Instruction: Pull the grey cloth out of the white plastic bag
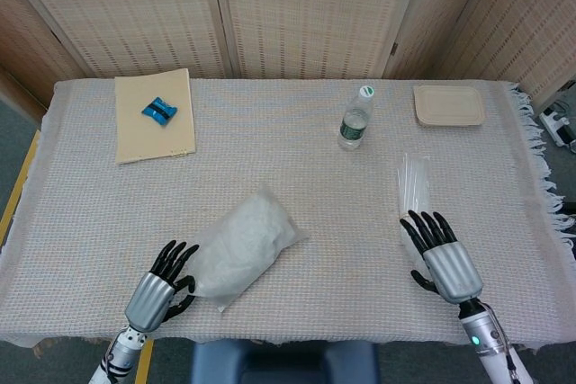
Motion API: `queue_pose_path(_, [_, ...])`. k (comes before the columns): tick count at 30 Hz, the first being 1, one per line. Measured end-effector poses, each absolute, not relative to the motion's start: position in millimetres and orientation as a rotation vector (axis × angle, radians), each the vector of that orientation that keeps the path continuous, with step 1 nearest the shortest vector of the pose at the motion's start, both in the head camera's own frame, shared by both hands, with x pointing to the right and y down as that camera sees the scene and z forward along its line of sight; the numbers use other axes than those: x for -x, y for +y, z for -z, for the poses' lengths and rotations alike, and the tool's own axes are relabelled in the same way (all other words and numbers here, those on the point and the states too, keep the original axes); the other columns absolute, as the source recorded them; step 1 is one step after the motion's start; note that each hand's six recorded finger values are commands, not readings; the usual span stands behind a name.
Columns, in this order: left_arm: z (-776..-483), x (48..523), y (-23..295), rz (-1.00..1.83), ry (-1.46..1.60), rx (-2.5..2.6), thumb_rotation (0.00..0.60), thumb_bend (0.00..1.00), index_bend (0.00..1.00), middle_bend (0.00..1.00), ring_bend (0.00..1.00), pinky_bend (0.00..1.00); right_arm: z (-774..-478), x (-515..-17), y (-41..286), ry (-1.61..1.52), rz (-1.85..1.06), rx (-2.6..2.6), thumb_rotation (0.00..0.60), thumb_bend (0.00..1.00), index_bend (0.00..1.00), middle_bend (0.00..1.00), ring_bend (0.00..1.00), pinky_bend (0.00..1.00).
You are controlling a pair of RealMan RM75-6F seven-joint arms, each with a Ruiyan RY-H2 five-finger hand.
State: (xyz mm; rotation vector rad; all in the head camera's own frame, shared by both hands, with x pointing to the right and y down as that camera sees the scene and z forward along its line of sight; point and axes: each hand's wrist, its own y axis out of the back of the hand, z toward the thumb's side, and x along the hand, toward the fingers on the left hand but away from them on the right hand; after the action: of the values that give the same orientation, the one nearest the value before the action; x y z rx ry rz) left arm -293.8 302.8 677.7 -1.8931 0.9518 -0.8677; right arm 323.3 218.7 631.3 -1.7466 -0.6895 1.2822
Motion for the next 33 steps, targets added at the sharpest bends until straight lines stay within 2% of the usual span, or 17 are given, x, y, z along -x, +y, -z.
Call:
queue_pose_path(5, [-679.0, 291.9, 301.1, 0.870, 0.949, 1.896, 0.600, 0.56, 0.73, 0.13, 0.00, 0.01, -662.1, -285.2, 209.9, -0.701, -1.247, 1.844, 0.600, 0.25, 0.30, 0.00, 0.00, 0.00])
queue_pose_path(11, [-678.9, 288.4, 298.8, 0.862, 0.946, 1.895, 0.600, 0.55, 0.73, 0.13, 0.00, 0.01, -695.9, -237.6, 207.7, -0.758, -1.183, 1.922, 0.600, 0.26, 0.42, 0.01, 0.00, 0.00])
queue_pose_path(21, [-674.2, 290.5, 290.6, 0.855, 0.957, 1.884, 0.600, 0.55, 0.73, 0.13, 0.00, 0.01, -732.8, -181.0, 195.2, -0.862, -1.092, 1.934, 0.600, 0.28, 0.46, 0.04, 0.00, 0.00])
queue_pose_path(33, [-674.8, 292.4, 283.9, 0.869, 0.963, 1.876, 0.600, 0.54, 0.73, 0.13, 0.00, 0.01, -743.9, -137.6, 185.3, -0.929, -1.005, 1.966, 0.600, 0.28, 0.48, 0.05, 0.00, 0.00])
